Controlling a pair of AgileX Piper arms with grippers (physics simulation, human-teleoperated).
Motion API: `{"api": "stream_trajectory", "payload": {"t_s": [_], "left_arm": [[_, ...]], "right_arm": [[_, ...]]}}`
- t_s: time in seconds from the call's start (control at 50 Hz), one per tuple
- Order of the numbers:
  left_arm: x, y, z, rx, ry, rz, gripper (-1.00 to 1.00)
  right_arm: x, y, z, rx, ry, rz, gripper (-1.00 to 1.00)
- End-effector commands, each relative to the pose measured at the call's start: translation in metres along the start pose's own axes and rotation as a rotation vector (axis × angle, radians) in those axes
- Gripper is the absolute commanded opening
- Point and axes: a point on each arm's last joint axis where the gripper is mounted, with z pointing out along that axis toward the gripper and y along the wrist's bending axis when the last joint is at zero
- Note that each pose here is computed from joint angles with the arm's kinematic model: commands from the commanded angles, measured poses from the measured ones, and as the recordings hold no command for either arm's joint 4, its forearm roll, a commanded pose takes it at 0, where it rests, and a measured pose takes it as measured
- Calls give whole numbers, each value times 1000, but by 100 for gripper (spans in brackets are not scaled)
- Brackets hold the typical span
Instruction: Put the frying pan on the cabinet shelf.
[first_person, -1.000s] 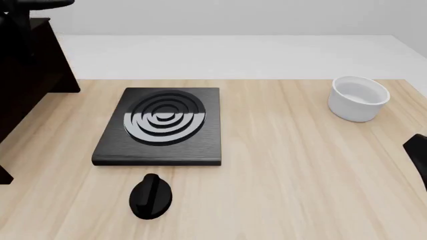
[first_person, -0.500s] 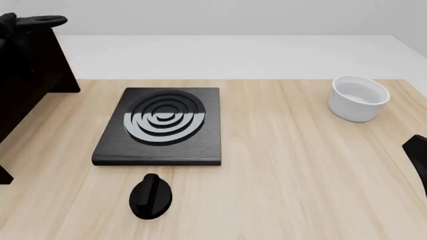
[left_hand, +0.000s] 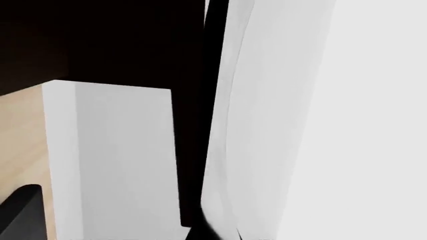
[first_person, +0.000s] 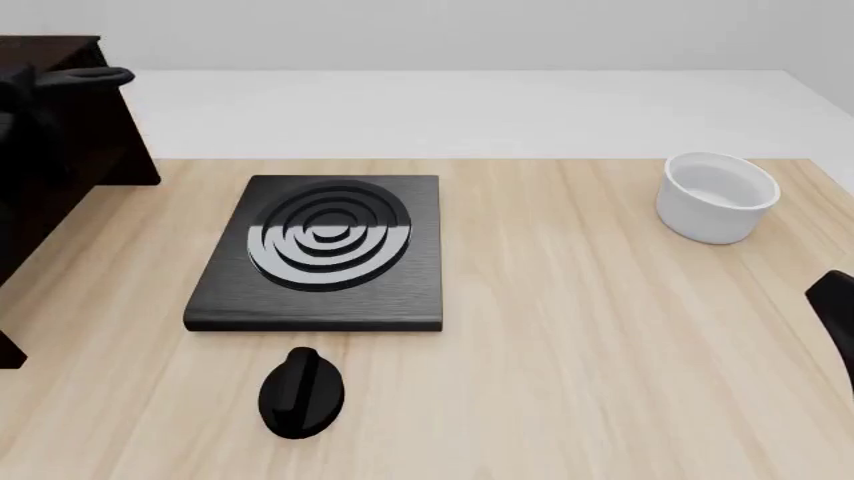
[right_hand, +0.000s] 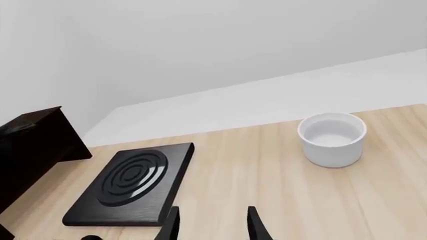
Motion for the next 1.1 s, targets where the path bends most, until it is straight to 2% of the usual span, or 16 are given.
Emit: {"api": "stream_trajectory", "payload": {"t_s": [0.02, 0.18, 0.32, 0.36, 0.38, 0.42, 0.52, 0.62, 0.76, 1.02, 1.1], "left_arm": [[-10, 3, 1, 15, -21, 12, -100], [-13, 14, -1, 4, -28, 13, -100], [-16, 12, -2, 9, -37, 10, -100], [-20, 17, -1, 12, -47, -19, -100], [-23, 21, -1, 19, -53, -48, 100], [-21, 16, -1, 20, -49, -24, 100], [-24, 17, 0, 31, -55, -46, 100], [-19, 9, -2, 37, -43, -29, 100], [-20, 10, -5, 42, -45, -23, 100], [-3, -7, -30, 77, 6, -4, 100], [7, -24, -44, 103, 33, 22, 100]], "right_arm": [[-1, 0, -1, 1, 2, -1, 100], [0, 0, 0, 3, 4, 2, 100], [1, 0, 0, 3, 8, 2, 100], [1, 0, 0, 3, 9, 2, 100], [2, -1, 0, 2, 15, 2, 100], [2, -1, 0, 3, 15, 3, 100], [1, 0, 0, 2, 17, 0, 100], [0, 0, -1, 1, 20, -1, 100], [4, -1, 1, 0, 23, 0, 100], [3, -1, 1, 4, 19, -4, 100], [4, -1, 1, 5, 21, -1, 100]]}}
